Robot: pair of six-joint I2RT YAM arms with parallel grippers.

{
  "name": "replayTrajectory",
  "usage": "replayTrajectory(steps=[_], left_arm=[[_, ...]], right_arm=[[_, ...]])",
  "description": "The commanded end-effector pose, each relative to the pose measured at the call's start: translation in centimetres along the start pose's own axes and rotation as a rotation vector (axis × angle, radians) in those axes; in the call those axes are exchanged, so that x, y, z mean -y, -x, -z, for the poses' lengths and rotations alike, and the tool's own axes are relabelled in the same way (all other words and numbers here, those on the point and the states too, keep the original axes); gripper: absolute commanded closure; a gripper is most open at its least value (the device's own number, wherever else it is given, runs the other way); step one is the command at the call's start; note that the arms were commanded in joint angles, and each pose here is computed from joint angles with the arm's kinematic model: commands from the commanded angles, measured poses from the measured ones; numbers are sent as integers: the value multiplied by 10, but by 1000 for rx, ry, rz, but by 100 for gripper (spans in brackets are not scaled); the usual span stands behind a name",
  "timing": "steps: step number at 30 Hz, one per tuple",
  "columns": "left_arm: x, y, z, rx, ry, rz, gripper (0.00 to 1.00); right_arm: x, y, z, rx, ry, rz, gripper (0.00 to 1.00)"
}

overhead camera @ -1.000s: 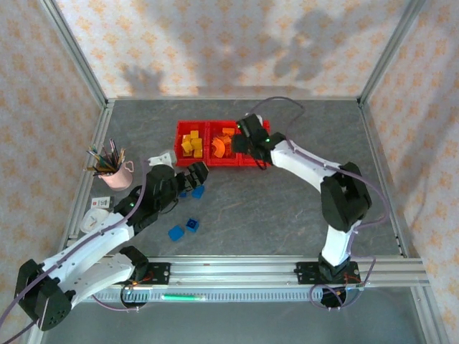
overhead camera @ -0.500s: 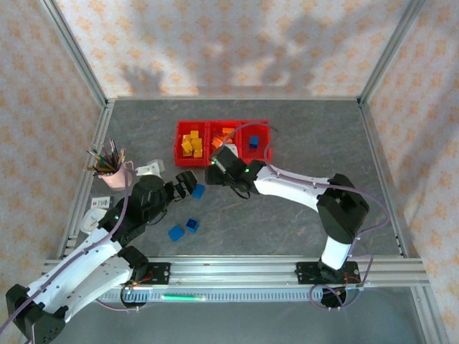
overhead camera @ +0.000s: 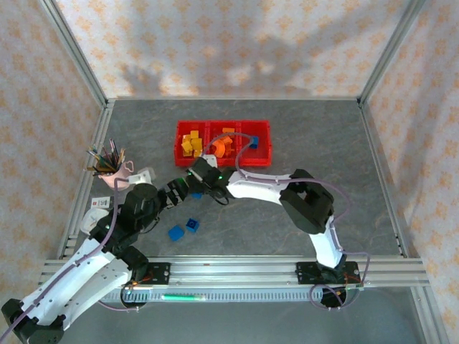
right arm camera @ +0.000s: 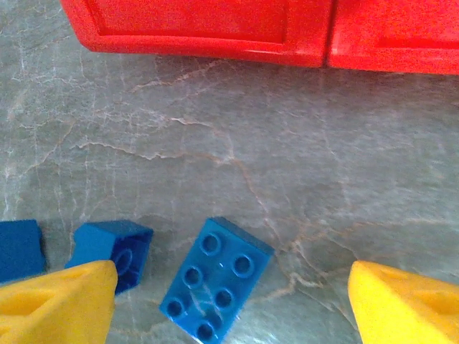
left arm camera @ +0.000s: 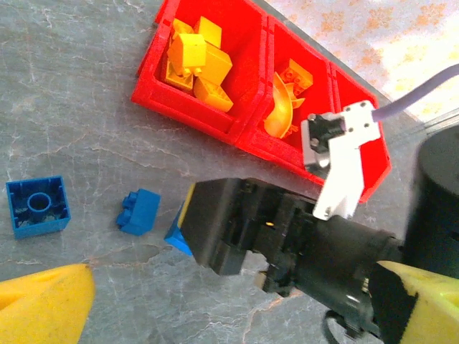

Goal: Sort the legos into containers by color
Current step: Move the lego to the center of the table, then pick up the lego from the center of the table.

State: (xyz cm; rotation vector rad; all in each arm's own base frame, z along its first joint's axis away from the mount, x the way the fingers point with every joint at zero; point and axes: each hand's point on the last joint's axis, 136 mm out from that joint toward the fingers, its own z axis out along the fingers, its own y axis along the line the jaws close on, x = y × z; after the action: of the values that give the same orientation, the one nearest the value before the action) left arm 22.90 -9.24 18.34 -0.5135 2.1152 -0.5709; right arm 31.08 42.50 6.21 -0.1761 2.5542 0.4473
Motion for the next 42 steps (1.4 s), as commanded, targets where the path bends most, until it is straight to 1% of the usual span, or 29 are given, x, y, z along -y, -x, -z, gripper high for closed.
replayTrajectory(steps=[1, 5, 9, 13, 19, 21, 26, 28, 29, 31, 34, 36, 42], left_arm=[[-17, 0, 1, 15, 65, 9, 1], [-17, 0, 2, 17, 61, 14, 1], [-18, -2, 1, 11, 65, 14, 1], [-17, -3, 0, 11, 58, 18, 1], [-15, -3, -1, 6, 49, 21, 1], [-15, -3, -1, 7, 46, 22, 1], [-14, -2, 1, 6, 44, 23, 1], [-14, -2, 3, 6, 44, 23, 1], [-14, -1, 3, 8, 44, 23, 1], [-15, -1, 4, 10, 48, 23, 1], [-14, 0, 5, 14, 43, 25, 1], [-14, -1, 4, 12, 43, 23, 1], [-14, 0, 5, 10, 45, 18, 1]], right_arm=[[7, 1, -10, 11, -71, -17, 19], [10, -4, -20, 1, -119, -1, 23], [20, -9, -17, 4, -169, 12, 27], [32, -14, -8, 1, -205, 26, 34], [46, -21, 9, -5, -269, 62, 37], [46, -24, 9, -20, -266, 63, 38], [40, -34, 2, -61, -236, 48, 43], [33, -37, 1, -73, -215, 42, 42], [28, -39, 1, -78, -205, 38, 37], [23, -40, 2, -79, -194, 30, 32], [20, -39, 4, -63, -186, 7, 30], [24, -39, 3, -63, -206, 1, 30], [41, -51, 8, -80, -246, 2, 41]])
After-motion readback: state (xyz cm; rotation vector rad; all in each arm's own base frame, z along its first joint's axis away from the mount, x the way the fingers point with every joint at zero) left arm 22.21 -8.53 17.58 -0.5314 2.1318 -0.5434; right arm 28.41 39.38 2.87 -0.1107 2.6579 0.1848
